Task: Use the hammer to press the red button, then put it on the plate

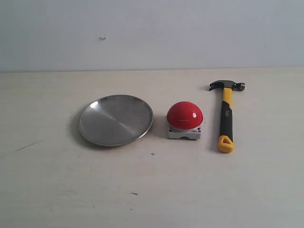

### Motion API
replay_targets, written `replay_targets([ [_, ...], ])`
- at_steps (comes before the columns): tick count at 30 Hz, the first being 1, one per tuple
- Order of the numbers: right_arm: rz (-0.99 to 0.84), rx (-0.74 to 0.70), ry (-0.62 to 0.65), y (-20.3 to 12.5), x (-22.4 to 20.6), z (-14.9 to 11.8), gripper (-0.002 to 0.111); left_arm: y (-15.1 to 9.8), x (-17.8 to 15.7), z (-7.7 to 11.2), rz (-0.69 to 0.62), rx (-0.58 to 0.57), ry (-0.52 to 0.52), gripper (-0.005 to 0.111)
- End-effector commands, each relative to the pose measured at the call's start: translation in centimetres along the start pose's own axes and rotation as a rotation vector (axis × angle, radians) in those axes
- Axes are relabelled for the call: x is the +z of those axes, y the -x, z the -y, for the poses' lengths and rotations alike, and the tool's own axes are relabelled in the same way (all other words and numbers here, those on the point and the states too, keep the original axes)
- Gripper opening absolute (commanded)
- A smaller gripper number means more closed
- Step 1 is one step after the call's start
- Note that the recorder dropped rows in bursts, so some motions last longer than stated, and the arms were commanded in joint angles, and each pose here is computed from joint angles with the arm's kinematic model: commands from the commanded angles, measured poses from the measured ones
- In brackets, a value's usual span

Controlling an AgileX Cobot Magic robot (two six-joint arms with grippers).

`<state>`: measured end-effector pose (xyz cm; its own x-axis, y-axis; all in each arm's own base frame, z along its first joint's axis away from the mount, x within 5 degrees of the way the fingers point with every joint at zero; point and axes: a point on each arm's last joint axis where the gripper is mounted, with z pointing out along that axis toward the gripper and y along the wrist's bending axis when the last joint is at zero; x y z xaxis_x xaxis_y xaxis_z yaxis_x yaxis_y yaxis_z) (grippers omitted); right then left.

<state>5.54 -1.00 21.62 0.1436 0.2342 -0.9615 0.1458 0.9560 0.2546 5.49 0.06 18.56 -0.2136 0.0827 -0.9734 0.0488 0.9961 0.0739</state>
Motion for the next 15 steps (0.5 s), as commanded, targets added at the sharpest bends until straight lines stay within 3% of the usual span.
replay_targets([
  [1,0.337,0.137,0.044,2.9,-0.6,-0.2,0.000,0.1,0.0,0.0,0.009,-0.009,0.001,0.000],
  [5,0.661,0.207,0.121,6.0,-2.1,-0.5,0.000,0.1,0.0,0.0,0.009,-0.007,0.001,0.000],
  [7,0.697,0.262,0.159,8.1,-2.4,-1.1,0.000,0.1,0.0,0.0,0.009,-0.007,0.001,0.000],
  [11,0.545,0.256,0.130,12.9,0.2,-2.7,0.000,0.1,0.0,0.0,0.009,-0.007,0.001,0.000],
  [15,0.148,0.195,0.024,15.6,8.5,-3.8,0.000,0.1,0.0,0.0,0.009,-0.007,0.001,0.000],
])
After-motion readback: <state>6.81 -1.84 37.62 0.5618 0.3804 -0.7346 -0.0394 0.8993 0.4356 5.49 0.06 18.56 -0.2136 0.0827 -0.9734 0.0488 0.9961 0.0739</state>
